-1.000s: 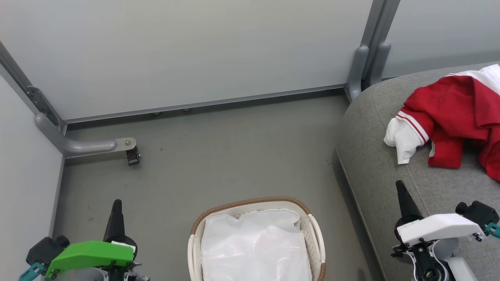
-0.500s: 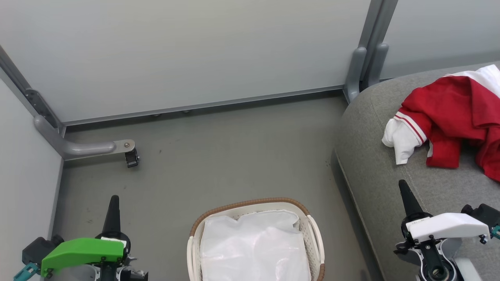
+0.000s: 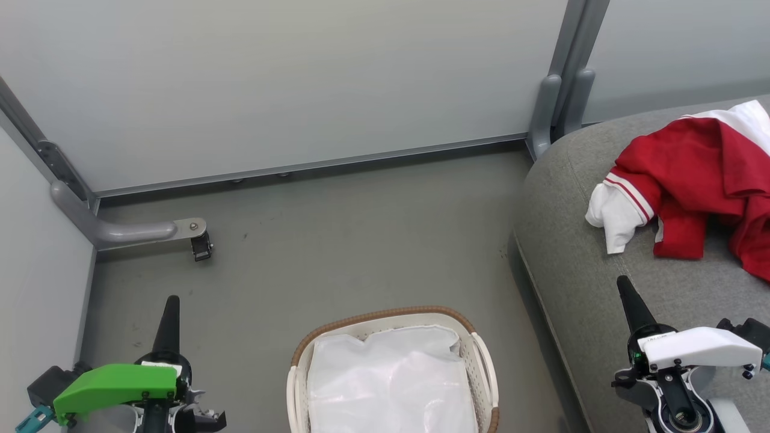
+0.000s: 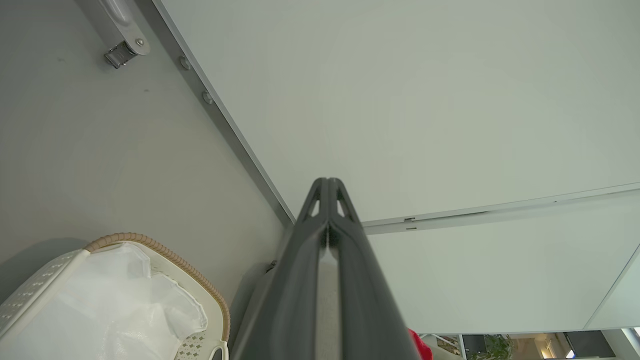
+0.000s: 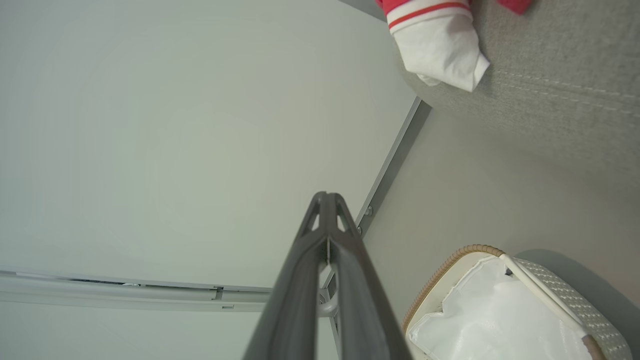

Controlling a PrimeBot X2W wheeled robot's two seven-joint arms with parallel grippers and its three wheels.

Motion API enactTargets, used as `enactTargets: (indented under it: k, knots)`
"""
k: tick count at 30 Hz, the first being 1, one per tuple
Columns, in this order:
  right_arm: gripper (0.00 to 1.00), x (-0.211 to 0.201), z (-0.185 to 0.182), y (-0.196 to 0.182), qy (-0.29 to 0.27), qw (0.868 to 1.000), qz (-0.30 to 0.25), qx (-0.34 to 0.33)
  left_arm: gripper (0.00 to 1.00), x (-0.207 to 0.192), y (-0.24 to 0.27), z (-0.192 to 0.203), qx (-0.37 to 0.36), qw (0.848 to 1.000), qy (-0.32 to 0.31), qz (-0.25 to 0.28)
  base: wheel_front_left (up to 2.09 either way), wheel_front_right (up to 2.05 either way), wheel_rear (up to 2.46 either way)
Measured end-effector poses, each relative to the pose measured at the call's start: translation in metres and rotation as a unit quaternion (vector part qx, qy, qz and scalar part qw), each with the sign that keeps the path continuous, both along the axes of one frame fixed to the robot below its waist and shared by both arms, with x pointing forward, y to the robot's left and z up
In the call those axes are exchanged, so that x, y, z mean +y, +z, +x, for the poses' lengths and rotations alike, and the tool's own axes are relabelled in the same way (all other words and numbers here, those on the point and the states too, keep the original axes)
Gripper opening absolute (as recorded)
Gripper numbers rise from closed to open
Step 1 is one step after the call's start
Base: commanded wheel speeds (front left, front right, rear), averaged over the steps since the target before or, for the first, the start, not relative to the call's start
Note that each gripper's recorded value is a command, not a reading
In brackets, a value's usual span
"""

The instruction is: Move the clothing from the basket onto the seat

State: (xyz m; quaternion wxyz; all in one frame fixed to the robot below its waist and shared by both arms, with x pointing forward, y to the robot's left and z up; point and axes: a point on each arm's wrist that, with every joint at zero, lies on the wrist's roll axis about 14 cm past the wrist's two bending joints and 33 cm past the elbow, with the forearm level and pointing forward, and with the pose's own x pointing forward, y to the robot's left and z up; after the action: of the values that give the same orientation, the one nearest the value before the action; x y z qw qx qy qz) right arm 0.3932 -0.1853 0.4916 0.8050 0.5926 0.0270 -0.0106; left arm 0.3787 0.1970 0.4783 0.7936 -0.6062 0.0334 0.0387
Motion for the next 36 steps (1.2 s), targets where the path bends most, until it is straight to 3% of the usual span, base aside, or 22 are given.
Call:
enactTargets:
  k: [36]
  knots:
    - [0.00,-0.012,-0.004,0.013,-0.010,0.990,0.136,-0.021,0.00,0.002,0.022,0.008,-0.039,0.992,-0.002,-0.120,0.00,0.00,0.00]
